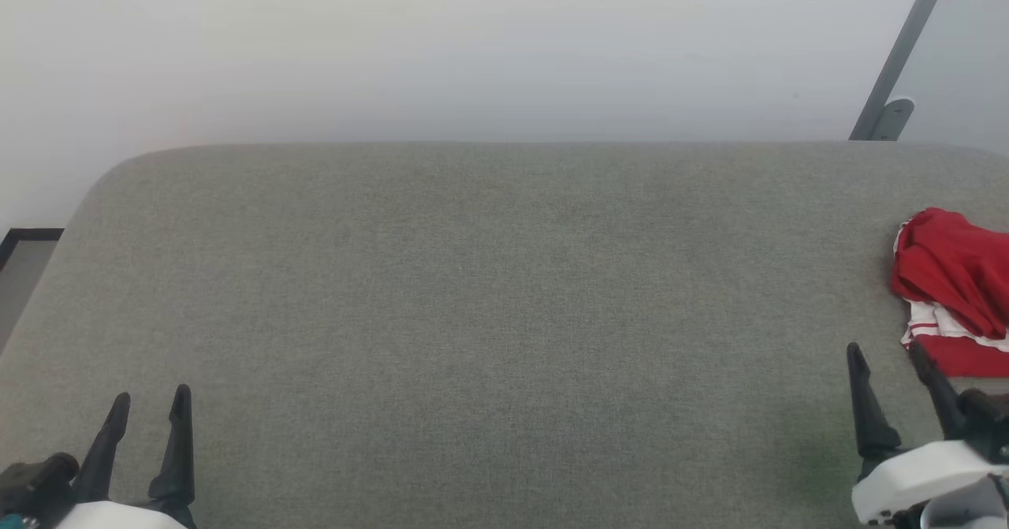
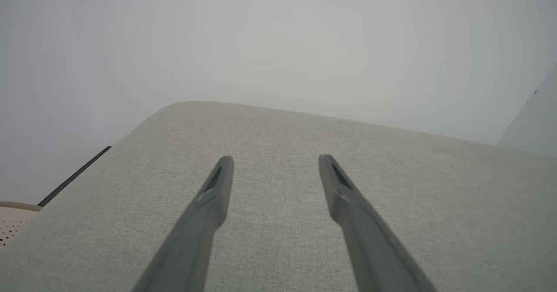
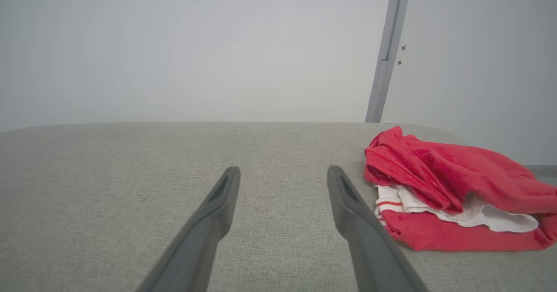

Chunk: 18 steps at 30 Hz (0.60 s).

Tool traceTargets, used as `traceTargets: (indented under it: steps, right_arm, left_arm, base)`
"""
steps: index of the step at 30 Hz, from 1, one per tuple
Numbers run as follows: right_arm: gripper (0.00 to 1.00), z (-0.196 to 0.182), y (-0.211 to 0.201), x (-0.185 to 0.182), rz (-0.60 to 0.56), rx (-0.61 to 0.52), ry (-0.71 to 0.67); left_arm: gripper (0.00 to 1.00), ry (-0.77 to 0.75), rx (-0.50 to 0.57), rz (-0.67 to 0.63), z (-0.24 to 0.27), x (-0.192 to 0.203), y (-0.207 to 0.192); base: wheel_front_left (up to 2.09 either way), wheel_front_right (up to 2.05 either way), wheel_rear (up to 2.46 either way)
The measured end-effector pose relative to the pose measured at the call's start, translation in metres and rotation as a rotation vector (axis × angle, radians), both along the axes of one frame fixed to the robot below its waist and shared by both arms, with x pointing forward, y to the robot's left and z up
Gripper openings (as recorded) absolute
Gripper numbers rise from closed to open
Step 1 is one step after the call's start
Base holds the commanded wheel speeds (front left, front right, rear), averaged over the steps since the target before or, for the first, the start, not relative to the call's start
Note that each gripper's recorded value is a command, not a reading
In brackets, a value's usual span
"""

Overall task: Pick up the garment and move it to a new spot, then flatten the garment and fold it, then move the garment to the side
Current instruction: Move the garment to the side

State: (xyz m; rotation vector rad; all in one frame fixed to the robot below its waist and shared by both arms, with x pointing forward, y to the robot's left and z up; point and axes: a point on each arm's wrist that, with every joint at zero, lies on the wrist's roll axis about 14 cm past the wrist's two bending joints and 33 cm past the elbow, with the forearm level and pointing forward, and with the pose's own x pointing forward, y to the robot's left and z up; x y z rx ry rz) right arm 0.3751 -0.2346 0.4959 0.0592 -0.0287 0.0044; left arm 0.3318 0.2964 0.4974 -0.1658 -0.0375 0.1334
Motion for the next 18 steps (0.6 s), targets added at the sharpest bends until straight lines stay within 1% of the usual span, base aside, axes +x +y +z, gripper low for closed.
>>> traceTargets:
  steps: [7, 18]
  right_arm:
    - [1.00, -0.0035, 0.0023, -0.0093, -0.012, 0.013, 0.003]
    - [1.00, -0.0015, 0.0053, -0.0110, -0.006, 0.006, -0.005]
  left_arm:
    - [1.00, 0.004, -0.008, -0.004, -0.0029, -0.0026, -0.0045]
    - [1.00, 0.011, -0.008, -0.019, -0.0050, -0.0017, -0.0098]
  base:
    - [0.00, 0.00, 0.00]
    - [0.00, 0.00, 0.00]
